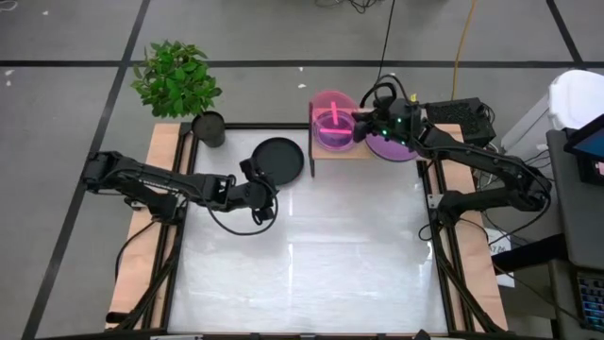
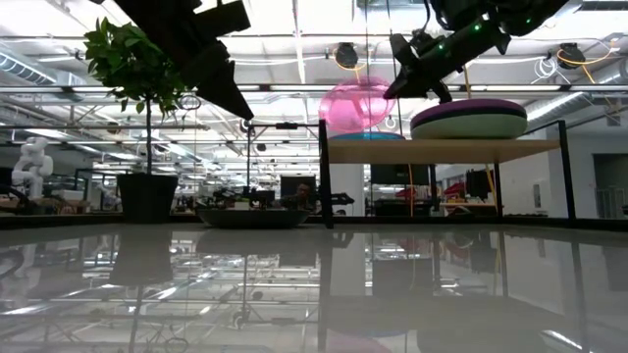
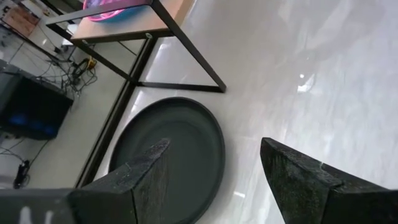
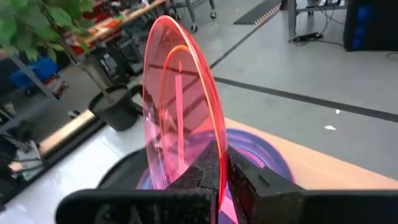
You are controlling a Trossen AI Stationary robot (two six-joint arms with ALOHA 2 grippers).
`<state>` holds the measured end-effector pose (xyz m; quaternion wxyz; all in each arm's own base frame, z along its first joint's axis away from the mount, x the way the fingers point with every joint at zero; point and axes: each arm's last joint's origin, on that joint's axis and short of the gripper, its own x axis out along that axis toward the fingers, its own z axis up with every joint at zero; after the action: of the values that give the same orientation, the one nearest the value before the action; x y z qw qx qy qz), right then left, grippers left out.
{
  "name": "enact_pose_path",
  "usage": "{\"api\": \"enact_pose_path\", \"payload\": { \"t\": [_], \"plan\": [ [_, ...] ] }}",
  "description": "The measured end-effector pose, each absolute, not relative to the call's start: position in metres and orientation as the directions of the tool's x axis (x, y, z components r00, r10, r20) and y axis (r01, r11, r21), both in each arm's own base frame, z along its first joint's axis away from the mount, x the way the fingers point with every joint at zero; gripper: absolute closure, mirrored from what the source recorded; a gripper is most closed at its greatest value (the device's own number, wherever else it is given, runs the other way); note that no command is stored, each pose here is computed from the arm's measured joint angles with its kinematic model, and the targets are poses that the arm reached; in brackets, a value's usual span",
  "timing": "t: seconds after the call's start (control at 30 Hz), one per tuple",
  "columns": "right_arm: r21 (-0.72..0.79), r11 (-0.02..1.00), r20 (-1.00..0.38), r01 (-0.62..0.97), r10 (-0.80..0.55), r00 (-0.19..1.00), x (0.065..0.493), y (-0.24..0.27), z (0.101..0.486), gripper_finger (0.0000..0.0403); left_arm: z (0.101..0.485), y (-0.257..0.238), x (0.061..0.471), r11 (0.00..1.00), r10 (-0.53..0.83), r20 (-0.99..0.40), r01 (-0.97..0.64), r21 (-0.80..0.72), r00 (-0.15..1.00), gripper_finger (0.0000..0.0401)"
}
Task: Place and stack plates onto a shelf
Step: Stack the small pink plate on top of the small pink plate on the shelf, then stack the big black plate on top of the big violet plate on the shelf
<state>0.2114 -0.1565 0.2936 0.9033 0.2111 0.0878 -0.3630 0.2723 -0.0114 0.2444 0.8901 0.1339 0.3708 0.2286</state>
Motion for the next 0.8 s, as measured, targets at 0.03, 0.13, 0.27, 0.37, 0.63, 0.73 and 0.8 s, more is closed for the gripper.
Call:
{"api": "enact_pose_path", "payload": {
  "t": [0.03,0.13,0.27,0.37,0.63,0.73,0.8],
  "plan": [
    [0.310,0.645,-0.323,0.698,-0.619,0.716,0.211,-0.156,0.292,0.0397,0.244,-0.012,0.272,0.862,0.502,-0.600,-0.307,0.403,0.623,0.0151],
    [0.290,0.632,-0.339,0.719,-0.635,0.694,0.210,-0.157,0.291,0.0396,0.245,-0.012,0.273,0.870,0.488,-0.600,-0.302,0.389,0.634,0.0151],
    [0.287,0.632,-0.327,0.720,-0.642,0.694,0.210,-0.157,0.292,0.0381,0.245,-0.012,0.274,0.873,0.482,-0.600,-0.295,0.387,0.639,0.0151],
    [0.283,0.622,-0.321,0.730,-0.656,0.683,0.210,-0.157,0.293,0.0354,0.245,-0.013,0.274,0.886,0.456,-0.610,-0.264,0.382,0.647,0.0151],
    [0.272,0.633,-0.296,0.725,-0.661,0.689,0.208,-0.156,0.297,0.0276,0.244,-0.012,0.274,0.889,0.452,-0.610,-0.275,0.366,0.651,0.0151],
    [0.253,0.658,-0.252,0.709,-0.663,0.705,0.205,-0.151,0.306,0.0260,0.233,-0.009,0.270,0.884,0.460,-0.622,-0.264,0.385,0.634,0.0151],
    [0.233,0.685,-0.223,0.691,-0.654,0.723,0.203,-0.144,0.313,0.0256,0.223,-0.005,0.267,0.880,0.468,-0.640,-0.253,0.403,0.609,0.0151]
  ]
}}
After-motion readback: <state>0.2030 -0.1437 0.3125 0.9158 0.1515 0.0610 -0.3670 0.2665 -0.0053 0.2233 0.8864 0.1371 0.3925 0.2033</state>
